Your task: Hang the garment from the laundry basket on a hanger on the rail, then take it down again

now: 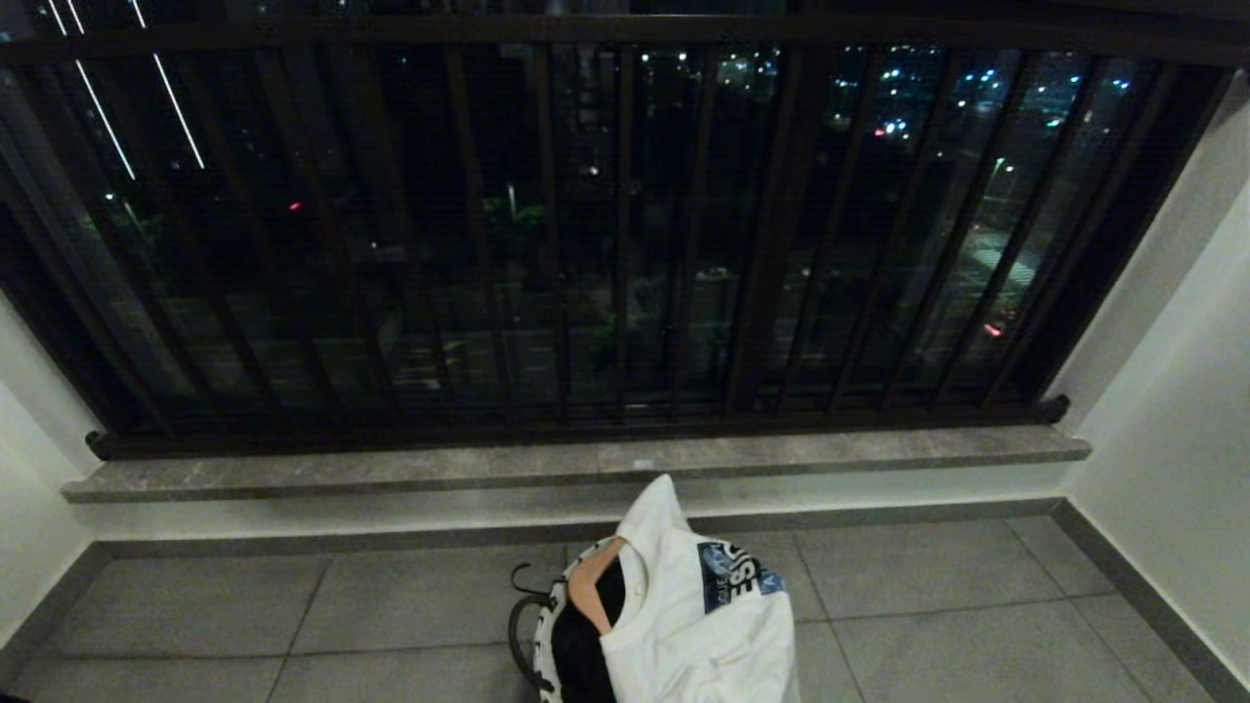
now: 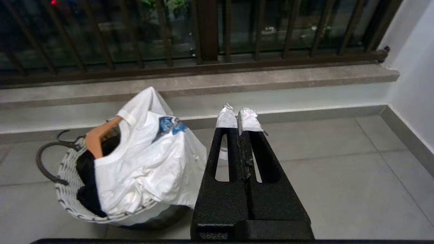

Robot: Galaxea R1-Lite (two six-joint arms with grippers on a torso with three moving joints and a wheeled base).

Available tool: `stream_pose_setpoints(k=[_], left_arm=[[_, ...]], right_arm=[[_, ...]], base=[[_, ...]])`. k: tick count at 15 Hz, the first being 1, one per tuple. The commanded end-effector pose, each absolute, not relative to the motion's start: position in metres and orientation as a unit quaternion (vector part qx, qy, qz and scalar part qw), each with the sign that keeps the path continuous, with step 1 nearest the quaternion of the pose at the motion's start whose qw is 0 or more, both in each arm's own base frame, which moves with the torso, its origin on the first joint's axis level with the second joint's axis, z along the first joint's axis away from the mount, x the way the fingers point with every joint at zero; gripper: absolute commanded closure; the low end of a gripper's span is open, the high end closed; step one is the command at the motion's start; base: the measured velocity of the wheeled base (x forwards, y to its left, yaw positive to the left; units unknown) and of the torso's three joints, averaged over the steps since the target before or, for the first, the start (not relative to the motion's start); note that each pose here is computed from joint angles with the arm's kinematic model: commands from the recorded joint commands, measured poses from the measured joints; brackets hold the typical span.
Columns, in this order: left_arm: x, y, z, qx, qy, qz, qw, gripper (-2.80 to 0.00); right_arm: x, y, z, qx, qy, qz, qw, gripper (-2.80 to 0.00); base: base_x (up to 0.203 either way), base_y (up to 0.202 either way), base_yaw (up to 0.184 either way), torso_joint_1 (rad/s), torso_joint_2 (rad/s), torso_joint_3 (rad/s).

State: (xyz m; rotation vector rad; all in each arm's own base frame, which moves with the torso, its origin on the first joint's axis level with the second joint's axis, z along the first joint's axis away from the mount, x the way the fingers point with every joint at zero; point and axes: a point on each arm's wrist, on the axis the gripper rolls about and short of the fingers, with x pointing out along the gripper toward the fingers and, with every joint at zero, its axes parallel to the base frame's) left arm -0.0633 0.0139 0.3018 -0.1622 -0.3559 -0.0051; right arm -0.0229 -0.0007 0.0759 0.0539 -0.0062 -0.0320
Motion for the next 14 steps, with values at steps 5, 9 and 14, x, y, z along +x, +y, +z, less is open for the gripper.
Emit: stream_pose_setpoints(k=[5,9,14], left_arm=[[-0.057,0.013,0.319,-0.081,-0.179,-0.002,0.980,0.00],[-0.056,0.013,0.324,-0.080,-0.181,-0.003,0.980,0.00],[-0.053,0.012,0.326,-0.080,-0.178,-0.002,0.981,0.00]], right_arm=[[-0.023,-0.001,0.076,0.028,-0.003,-0.016,0.999,0.00],[-0.023,-0.001,0.076,0.028,-0.003,-0.016,0.999,0.00],[-0.023,-0.001,0.076,0.028,-0.003,-0.016,0.999,0.00]], base=[[0.000,0.000,0.000,0.244,-0.48,-0.263],[0.000,0.000,0.000,0.245,-0.51,-0.266],[0.000,0.000,0.000,0.261,-0.54,-0.278]])
